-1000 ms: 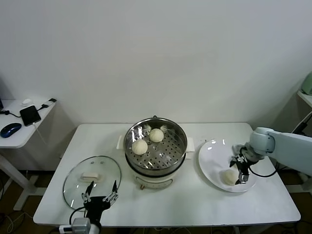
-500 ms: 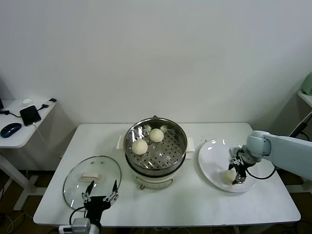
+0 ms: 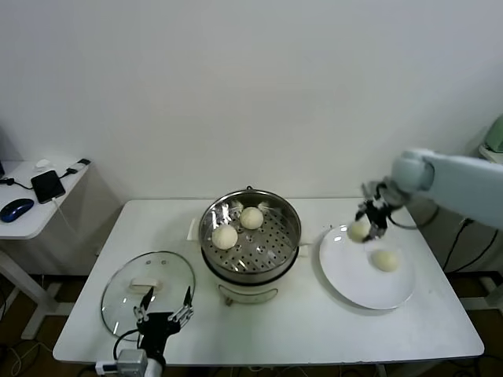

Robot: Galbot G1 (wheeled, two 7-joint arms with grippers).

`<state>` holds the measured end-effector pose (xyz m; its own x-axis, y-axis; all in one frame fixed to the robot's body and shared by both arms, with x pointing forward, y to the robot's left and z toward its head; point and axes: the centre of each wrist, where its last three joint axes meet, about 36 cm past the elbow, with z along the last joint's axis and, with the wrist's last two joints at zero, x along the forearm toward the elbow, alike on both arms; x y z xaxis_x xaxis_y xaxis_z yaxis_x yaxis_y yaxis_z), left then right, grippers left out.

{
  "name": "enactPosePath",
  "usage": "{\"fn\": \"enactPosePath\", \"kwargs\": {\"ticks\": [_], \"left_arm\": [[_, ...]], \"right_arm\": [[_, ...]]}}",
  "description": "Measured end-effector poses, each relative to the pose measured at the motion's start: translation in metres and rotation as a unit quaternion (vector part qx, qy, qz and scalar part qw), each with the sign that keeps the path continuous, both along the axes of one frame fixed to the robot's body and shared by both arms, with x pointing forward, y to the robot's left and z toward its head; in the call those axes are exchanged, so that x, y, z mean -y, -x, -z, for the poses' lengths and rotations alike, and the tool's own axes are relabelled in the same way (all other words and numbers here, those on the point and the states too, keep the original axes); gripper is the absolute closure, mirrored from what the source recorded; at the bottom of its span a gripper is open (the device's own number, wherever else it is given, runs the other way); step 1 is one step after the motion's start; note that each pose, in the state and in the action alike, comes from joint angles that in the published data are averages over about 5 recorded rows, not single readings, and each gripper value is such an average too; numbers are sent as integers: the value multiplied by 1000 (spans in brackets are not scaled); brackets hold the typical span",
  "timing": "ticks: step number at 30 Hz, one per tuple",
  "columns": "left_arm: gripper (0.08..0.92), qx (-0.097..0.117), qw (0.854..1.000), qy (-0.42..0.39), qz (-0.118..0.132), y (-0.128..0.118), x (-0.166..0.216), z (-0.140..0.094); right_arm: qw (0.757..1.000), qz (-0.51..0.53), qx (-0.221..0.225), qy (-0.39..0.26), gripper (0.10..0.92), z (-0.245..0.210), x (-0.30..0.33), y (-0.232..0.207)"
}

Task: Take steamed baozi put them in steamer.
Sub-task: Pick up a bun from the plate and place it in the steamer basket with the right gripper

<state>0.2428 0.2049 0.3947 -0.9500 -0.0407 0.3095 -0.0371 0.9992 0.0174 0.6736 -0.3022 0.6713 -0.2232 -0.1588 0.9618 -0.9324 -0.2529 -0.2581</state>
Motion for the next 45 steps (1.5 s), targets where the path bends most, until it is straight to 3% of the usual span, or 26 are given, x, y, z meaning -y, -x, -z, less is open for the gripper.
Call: {"fn": "enactPosePath", "kwargs": {"ticks": [4, 8, 18, 28, 34, 37, 40, 45], "left_arm": [[177, 0, 1000, -1, 0, 0, -1, 0], [177, 0, 1000, -2, -2, 1, -3, 0], [177, -4, 1000, -2, -5, 6, -4, 2], [177, -6, 1000, -3, -8, 10, -4, 5], [177, -7, 1000, -3, -9, 12, -4, 6], [177, -7, 1000, -4, -9, 12, -4, 6], [177, -7, 1000, -4, -10, 12, -4, 6], [177, -5, 1000, -3, -9, 12, -3, 4]], "right_arm": [[994, -107, 23, -5, 352, -46, -63, 0], [974, -224, 22, -2, 352, -56, -127, 16], [887, -461, -5, 31, 352, -4, -217, 45], [828, -560, -16, 36, 352, 54, -257, 46], [813, -581, -15, 38, 332, 76, -268, 40], [810, -585, -11, 35, 267, 79, -268, 37], [809, -587, -8, 28, 213, 78, -269, 34], [815, -579, -2, 23, 200, 59, -258, 25]]}}
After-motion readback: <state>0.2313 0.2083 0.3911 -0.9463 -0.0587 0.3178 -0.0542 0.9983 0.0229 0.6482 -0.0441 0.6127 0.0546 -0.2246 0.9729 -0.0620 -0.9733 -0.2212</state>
